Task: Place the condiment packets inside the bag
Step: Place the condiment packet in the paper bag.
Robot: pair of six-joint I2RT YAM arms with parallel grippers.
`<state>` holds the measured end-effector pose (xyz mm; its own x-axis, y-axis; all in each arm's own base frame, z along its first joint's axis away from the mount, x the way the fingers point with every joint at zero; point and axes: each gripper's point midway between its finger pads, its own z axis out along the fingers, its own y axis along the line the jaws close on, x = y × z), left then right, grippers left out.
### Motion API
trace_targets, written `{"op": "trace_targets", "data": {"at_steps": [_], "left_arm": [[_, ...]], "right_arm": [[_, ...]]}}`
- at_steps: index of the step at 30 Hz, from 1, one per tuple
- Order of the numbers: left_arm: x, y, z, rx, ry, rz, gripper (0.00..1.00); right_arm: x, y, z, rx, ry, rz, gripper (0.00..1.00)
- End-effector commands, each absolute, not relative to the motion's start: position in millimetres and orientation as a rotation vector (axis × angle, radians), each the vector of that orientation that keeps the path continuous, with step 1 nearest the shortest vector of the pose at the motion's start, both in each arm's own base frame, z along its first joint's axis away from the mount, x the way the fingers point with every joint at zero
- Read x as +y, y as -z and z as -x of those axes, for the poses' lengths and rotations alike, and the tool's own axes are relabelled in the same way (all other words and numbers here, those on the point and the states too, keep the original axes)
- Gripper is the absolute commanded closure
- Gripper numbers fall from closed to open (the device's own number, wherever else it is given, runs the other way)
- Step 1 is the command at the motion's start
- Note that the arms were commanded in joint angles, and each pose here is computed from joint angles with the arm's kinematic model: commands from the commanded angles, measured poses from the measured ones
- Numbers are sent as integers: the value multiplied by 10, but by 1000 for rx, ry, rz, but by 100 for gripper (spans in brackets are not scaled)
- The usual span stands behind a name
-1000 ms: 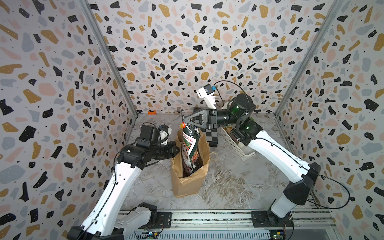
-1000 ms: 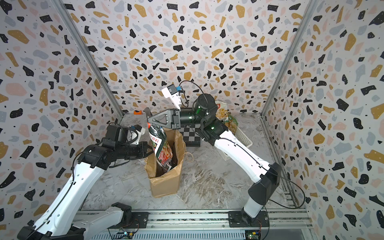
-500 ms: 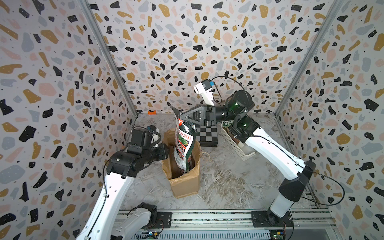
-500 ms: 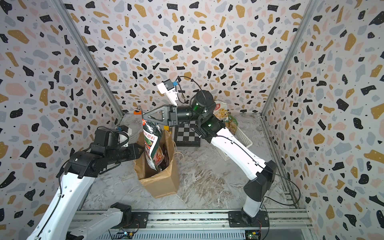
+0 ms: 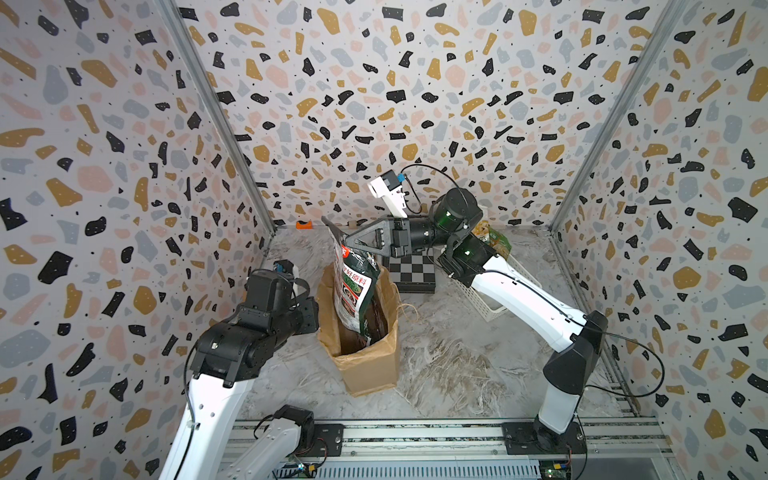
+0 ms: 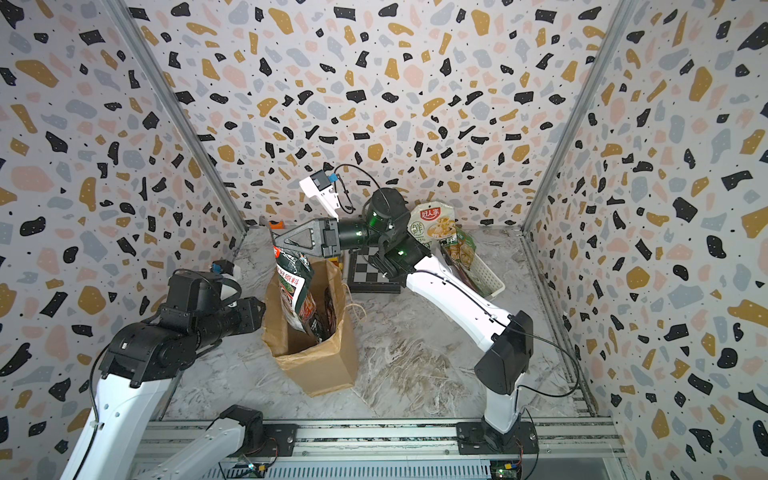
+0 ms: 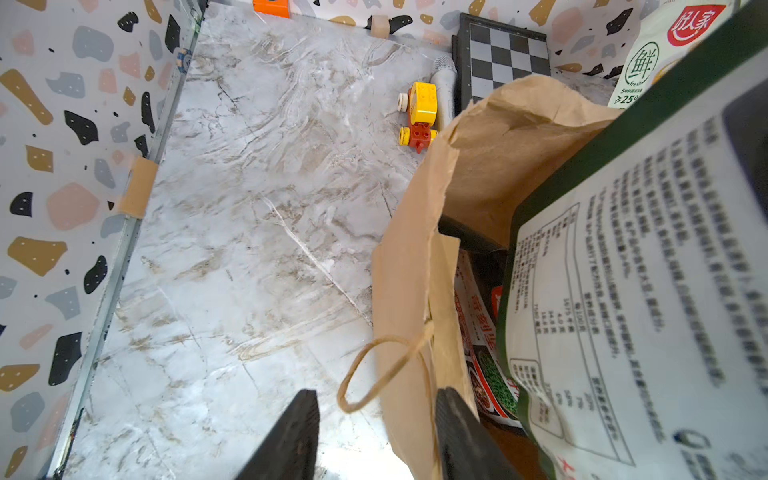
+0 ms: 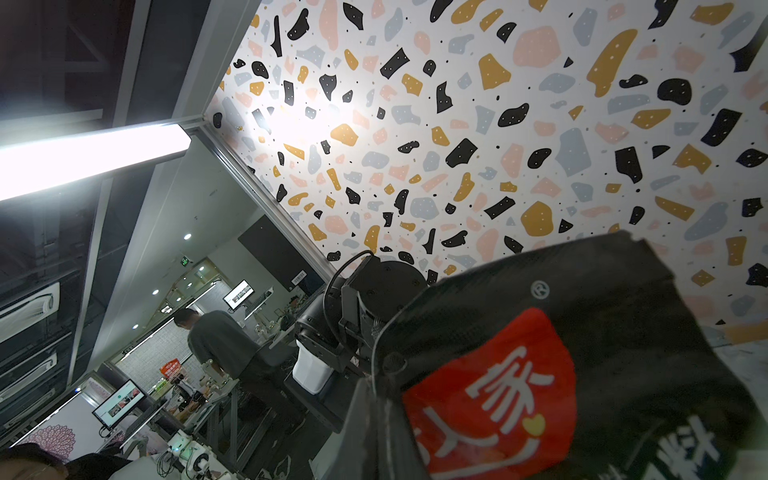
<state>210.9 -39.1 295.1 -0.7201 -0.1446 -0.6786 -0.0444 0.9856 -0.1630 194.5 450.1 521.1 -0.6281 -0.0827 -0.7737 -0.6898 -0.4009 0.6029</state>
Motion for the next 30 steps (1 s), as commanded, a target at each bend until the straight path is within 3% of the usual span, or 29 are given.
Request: {"op": "trace_targets", "data": {"at_steps": [1, 10, 22, 30], "left_arm": [[-379, -2903, -2098, 2372, 162, 114, 52], [-546, -2864, -2087, 2359, 289, 85, 56], [-535, -2881, -2060, 2356, 284, 77, 60], [-549, -2863, -2054, 2359, 293, 74, 61]], "right_arm": [[4321, -5683, -1759, 1218, -2062, 1102, 100], [4415, -5689, -1845, 1224, -2066, 1092, 100], [4634, -5220, -2049, 1348, -2060, 1056, 100], [4719, -4754, -2222, 1475, -1905, 1019, 100]]}}
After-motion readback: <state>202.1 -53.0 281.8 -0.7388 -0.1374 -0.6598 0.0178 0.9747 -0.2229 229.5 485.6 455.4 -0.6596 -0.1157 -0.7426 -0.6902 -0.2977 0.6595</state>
